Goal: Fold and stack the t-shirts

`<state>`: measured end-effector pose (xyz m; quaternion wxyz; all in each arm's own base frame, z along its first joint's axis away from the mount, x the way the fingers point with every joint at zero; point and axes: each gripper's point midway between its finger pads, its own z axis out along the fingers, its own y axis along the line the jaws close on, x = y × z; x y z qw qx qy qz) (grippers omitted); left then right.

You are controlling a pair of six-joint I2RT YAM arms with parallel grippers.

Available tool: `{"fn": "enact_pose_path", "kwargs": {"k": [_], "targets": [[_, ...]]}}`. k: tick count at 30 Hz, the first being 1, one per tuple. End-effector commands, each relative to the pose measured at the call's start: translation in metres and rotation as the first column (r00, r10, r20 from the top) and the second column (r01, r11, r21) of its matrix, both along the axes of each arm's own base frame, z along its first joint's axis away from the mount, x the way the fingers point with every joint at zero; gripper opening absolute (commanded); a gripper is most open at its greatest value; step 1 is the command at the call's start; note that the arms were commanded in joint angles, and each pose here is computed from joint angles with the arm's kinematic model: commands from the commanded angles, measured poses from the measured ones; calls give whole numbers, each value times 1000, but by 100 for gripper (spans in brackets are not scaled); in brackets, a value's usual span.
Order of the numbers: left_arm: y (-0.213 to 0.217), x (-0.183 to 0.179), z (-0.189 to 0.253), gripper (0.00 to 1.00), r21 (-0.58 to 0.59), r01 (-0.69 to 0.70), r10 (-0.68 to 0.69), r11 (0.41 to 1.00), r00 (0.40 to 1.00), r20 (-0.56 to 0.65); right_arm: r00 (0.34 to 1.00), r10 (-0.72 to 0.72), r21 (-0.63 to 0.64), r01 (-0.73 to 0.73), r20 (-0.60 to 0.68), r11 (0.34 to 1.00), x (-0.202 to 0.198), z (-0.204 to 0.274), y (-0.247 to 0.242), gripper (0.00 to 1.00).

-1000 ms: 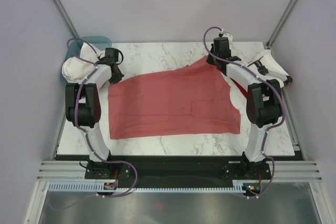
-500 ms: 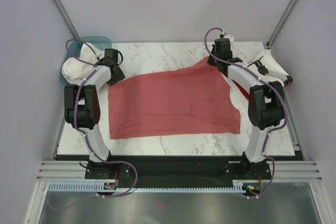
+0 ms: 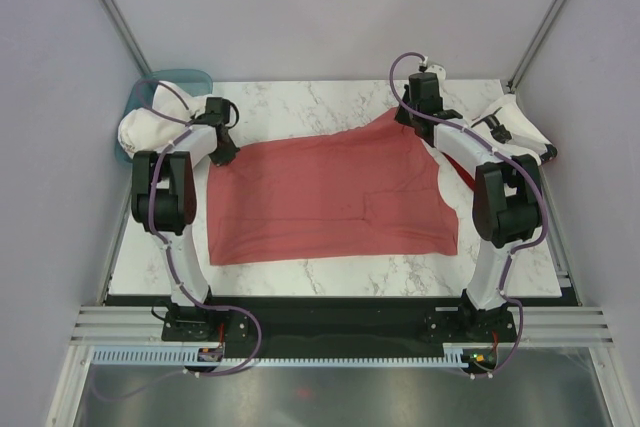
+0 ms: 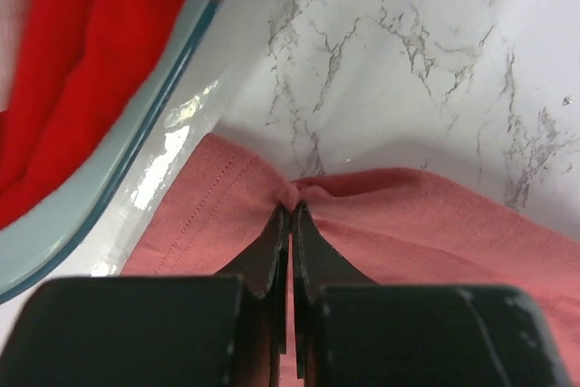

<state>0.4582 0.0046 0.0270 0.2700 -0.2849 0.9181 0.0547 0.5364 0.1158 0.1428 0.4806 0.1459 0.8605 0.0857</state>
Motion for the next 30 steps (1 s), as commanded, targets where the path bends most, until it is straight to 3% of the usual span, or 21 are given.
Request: {"fn": "enact_pose_path", "kwargs": {"k": [1,15,27,29,30], "targets": [[5,8,26,2,20,-44,42,999,996,76,997,-11,24,10,73,1000,5,27,-1,0],[-1,-32,47,2,26,-72,68,997,989,134,997,-32,39,29,76,999,-49,41,-15,0],[-1,-106,51,3,-55,-142,152,988,949,275,995,-79,84,73,65,994,-137,24,-37,5],[-3,-114,61,18,-98,-154,178,983,926,334,993,-111,102,106,43,989,-158,5,-44,9],[-4,-129,48,31,-104,-157,182,982,933,312,989,-120,124,109,87,986,-168,17,-46,16]]}}
